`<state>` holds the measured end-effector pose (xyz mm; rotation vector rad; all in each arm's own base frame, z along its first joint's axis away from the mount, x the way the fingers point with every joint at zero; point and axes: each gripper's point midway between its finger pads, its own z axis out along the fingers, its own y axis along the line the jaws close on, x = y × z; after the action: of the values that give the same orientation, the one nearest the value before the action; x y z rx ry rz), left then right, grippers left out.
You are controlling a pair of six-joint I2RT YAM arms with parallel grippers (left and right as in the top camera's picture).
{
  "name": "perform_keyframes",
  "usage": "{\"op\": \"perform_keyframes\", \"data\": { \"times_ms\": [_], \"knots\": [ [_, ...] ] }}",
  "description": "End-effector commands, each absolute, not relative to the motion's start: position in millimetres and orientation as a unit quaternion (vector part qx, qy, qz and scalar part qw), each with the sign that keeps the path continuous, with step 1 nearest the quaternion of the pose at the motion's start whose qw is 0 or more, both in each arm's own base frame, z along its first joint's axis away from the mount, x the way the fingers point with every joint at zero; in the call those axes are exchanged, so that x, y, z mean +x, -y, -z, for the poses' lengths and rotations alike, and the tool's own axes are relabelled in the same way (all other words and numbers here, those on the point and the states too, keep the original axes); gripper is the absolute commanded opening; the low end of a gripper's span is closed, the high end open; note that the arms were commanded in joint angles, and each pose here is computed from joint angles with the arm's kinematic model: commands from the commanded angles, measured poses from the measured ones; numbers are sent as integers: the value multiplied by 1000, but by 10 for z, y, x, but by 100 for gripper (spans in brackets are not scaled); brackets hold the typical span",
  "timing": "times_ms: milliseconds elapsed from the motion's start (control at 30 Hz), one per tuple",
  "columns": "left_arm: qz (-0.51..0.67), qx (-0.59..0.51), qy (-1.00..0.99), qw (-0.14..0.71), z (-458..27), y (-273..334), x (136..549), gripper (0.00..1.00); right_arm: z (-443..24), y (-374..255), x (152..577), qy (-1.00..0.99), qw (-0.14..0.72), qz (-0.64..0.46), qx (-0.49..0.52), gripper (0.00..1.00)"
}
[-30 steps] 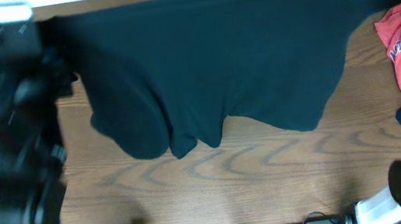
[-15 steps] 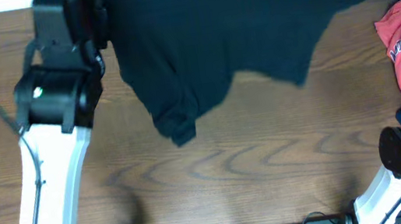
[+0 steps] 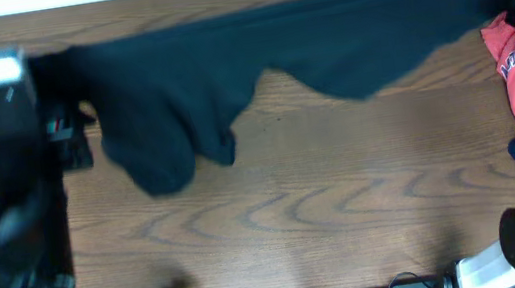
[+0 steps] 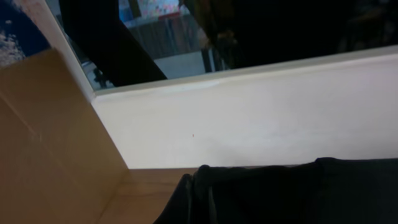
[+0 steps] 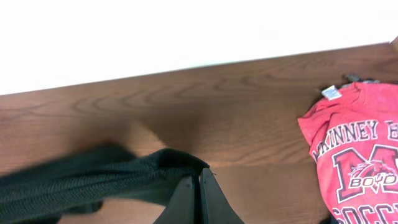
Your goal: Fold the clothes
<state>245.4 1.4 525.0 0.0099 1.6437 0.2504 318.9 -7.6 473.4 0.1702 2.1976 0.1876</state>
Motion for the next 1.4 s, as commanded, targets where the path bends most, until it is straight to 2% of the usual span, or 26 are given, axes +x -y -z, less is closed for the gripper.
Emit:
{"op": "perform_keyframes", "data": {
  "times_ms": [0, 100, 200, 400, 533, 633, 800, 900, 1100, 1200, 1367],
  "knots": [
    [-149, -71, -702, 693, -5440, -367, 2107, 6, -4814, 461, 3059, -877, 464, 9, 122, 1],
    [-146, -70, -700, 695, -5452, -362, 2083, 6, -4848, 451, 3016, -873, 470, 2, 133, 1],
    [-152, -62, -712, 682, -5382, -304, 2246, 6, -4781, 457, 3075, -876, 459, -6, 147, 1],
    [-182, -23, -771, 610, -4901, -5, 3104, 6, -4257, 466, 3482, -913, 378, -20, 154, 1],
    [-202, 5, -807, 554, -4348, 266, 3874, 6, -3730, 520, 3843, -939, 304, -17, 158, 1],
    [-217, 26, -832, 510, -3761, 470, 4463, 6, -3307, 559, 4122, -954, 253, -15, 157, 1],
    [-235, 52, -864, 443, -2742, 642, 5115, 6, -2649, 619, 4535, -968, 194, -13, 157, 1],
    [-235, 57, -881, 406, -2124, 666, 5365, 6, -2280, 650, 4745, -974, 169, -12, 152, 1],
    [-230, 61, -902, 361, -1387, 612, 5556, 6, -1661, 661, 4985, -981, 126, -12, 149, 1],
    [-210, 61, -909, 355, -1229, 614, 5603, 6, -1388, 630, 5051, -985, 105, -11, 139, 1],
    [-199, 45, -899, 387, -1322, 574, 5740, 6, -1150, 605, 5166, -985, 101, -11, 137, 1]
  ]
}}
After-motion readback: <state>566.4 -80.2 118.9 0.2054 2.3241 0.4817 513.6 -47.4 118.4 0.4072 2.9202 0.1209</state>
